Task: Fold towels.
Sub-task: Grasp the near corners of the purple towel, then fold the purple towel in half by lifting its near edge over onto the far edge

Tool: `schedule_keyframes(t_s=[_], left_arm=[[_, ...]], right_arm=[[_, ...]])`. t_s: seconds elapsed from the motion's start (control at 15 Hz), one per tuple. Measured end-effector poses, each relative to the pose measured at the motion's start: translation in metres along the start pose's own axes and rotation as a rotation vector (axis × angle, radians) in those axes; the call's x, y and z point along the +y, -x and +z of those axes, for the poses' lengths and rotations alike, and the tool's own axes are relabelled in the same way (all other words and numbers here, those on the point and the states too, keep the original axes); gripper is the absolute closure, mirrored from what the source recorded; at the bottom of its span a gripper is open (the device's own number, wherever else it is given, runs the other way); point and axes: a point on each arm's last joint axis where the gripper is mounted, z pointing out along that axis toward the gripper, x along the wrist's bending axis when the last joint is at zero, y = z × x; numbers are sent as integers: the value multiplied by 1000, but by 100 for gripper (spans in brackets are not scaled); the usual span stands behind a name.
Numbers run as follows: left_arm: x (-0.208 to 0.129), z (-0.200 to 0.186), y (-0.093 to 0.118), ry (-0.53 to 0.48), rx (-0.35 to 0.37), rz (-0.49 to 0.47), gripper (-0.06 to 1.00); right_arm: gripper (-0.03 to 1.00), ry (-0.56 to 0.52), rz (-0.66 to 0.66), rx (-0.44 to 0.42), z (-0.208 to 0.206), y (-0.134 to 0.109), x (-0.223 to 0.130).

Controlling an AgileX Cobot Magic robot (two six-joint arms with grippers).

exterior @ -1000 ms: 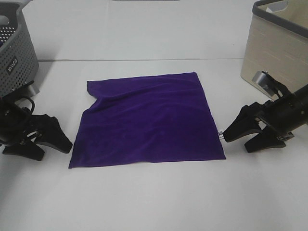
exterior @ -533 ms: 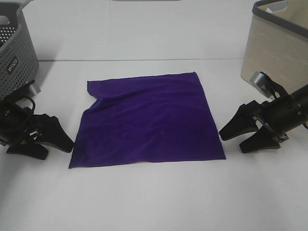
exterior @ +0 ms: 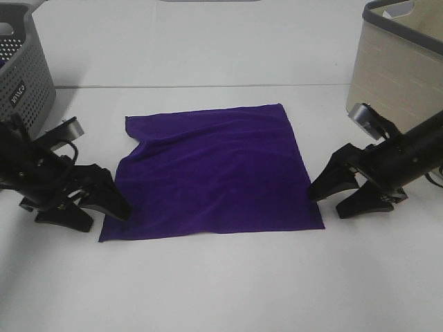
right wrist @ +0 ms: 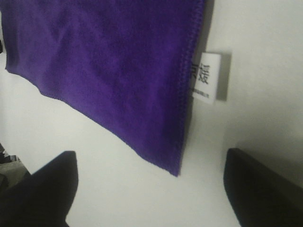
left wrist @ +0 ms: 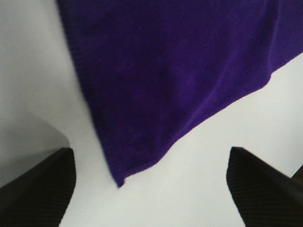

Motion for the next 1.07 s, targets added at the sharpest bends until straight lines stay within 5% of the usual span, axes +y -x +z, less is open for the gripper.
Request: schedule_keyframes(t_s=[0.33,0.67,1.07], left_arm=[[31,51,56,-88,-17,-40,25],[36,74,67,-139,30,-36,88],[31,65,69,-204,65,80,94]], right_arm=[[54,12,-51,-161,37,-31,6],[94,20,11,-184,43,-28,6],[94,13,21,-170,39,-34,5]])
